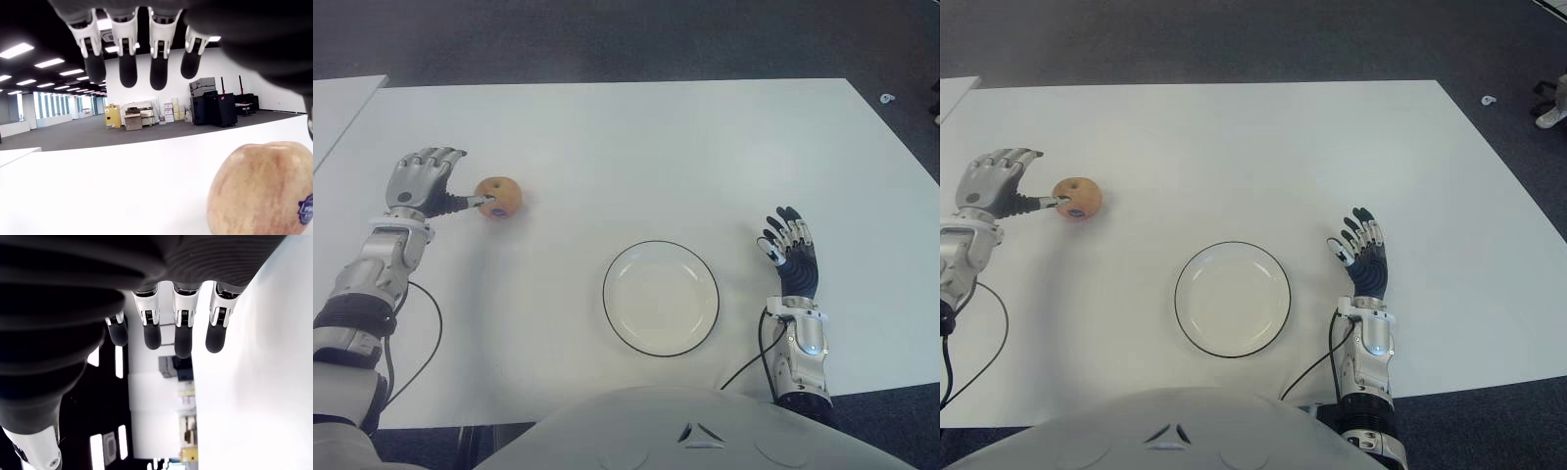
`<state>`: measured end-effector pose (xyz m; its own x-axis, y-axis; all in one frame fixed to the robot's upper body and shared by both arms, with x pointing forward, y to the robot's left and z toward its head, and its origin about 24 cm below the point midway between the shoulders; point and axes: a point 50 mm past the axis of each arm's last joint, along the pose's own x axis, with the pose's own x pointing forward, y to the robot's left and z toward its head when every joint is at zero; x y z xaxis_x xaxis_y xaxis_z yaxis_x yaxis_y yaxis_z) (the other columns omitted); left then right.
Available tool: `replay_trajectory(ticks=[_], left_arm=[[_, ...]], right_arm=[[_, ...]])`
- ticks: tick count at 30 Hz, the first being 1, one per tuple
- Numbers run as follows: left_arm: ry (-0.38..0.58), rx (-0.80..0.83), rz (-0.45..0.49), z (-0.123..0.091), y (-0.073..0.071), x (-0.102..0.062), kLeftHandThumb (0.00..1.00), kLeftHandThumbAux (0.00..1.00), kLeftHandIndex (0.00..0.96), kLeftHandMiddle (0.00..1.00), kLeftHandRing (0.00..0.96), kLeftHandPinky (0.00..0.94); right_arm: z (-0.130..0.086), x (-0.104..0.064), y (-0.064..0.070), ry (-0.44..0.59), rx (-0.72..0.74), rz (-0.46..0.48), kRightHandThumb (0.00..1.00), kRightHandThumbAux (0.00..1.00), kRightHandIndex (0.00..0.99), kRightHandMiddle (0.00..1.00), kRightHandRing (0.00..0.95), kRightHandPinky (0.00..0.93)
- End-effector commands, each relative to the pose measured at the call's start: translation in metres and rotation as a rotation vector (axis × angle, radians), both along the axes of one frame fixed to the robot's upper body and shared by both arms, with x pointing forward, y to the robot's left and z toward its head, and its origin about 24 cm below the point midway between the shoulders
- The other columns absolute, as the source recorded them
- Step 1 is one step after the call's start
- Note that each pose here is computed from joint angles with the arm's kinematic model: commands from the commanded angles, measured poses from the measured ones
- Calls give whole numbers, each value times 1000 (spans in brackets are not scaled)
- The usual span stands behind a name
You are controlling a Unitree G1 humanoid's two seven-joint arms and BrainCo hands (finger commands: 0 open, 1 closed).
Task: Put the apples into the plate.
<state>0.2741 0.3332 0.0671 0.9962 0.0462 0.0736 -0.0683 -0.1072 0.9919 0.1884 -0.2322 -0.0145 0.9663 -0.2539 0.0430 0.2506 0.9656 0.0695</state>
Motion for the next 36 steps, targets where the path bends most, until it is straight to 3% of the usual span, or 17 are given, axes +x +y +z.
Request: replay_trajectory(ticks=[1,36], left_arm=[[67,-30,-6,-15,-5,-3,290,306,157,184,177,192],[92,-103,-92,-25,-31,2,273,233,113,147,145,177]], right_arm=[[-53,-41,4,288,110,-53,389,684,108,136,148,193],[-51,-41,4,264,129,-64,424,679,100,131,144,185]])
